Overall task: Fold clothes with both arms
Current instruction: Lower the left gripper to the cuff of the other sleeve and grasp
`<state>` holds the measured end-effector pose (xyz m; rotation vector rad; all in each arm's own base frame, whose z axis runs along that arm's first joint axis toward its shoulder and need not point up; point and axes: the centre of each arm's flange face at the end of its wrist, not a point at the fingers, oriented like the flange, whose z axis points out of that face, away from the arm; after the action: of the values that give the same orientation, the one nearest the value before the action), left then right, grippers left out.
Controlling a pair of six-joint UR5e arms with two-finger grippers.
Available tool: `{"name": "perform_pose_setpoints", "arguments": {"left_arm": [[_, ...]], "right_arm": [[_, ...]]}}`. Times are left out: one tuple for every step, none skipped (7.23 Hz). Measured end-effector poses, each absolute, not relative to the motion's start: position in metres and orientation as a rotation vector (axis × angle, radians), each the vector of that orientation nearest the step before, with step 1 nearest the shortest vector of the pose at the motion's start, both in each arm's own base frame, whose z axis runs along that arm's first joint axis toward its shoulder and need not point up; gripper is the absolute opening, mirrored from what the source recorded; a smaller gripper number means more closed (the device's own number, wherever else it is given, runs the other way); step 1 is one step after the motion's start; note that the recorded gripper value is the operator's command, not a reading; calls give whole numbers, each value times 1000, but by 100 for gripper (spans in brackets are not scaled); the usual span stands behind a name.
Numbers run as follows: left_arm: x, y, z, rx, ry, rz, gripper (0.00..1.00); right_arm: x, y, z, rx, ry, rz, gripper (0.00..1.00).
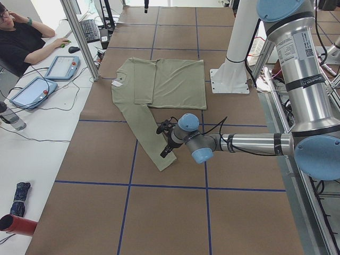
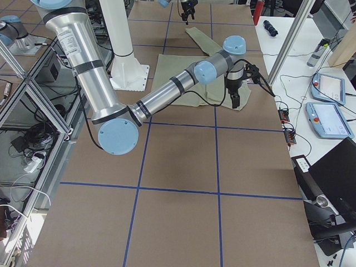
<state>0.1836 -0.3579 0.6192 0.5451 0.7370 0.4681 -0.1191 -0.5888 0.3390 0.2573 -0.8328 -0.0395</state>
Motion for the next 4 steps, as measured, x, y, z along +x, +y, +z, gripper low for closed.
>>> {"name": "perform_pose_setpoints", "arguments": {"left_arm": [[195, -353, 627, 538, 716, 487, 98], [201, -350, 633, 538, 700, 498, 82], [204, -348, 638, 538, 692, 505, 64], [206, -346, 642, 535, 687, 510, 47]], "right_arm": [[-117, -582, 341, 258, -832, -38, 100], [-115, -576, 344, 258, -832, -38, 100], [-113, -573, 346, 257, -831, -37, 100], [-113, -571, 347, 256, -830, -36, 100]]}}
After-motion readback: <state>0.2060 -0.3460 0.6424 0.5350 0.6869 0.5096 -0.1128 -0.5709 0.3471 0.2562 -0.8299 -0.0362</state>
